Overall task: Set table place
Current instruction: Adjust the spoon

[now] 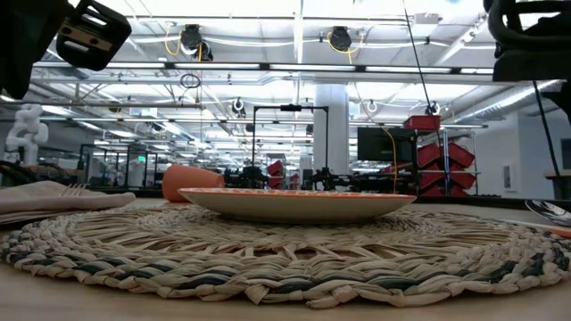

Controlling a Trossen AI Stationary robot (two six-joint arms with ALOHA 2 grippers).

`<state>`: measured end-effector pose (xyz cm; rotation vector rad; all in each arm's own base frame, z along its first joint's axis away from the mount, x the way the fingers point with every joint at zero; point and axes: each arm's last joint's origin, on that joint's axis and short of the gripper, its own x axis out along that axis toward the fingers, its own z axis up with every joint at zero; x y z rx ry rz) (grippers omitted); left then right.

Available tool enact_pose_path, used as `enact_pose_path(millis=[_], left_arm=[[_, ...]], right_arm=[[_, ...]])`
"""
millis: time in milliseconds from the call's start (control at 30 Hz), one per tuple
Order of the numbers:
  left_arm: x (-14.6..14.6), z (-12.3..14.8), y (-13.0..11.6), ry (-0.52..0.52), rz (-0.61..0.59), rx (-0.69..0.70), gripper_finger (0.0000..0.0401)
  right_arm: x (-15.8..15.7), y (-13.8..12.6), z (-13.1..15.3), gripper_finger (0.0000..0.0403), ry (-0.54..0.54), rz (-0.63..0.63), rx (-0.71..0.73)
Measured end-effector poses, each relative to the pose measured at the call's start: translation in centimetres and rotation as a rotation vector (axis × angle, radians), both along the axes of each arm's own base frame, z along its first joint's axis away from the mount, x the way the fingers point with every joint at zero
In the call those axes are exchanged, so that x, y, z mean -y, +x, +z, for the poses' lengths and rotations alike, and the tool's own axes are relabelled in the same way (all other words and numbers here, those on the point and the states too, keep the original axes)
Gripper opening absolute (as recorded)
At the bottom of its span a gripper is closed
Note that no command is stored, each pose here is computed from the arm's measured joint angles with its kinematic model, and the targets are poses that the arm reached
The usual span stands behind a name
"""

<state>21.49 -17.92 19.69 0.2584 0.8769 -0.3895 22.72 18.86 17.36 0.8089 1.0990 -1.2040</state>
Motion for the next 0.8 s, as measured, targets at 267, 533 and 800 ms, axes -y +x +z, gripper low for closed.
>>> enact_pose_path(millis=[267, 533, 800], left_arm=[[0.4, 0.0, -0.3, 0.002, -0.018, 0.000, 0.0022], [0.4, 0.0, -0.3, 0.003, -0.017, 0.001, 0.0022], [0.4, 0.0, -0.3, 0.003, -0.018, 0.001, 0.0022]], right_arm=[[0.3, -0.6, -1.0, 0.0092, 0.020, -0.008, -0.045], [0.8, -1.3, -3.0, 0.0117, 0.066, -0.029, -0.069], [1.1, -1.6, -4.0, 0.0078, 0.073, -0.023, -0.035]])
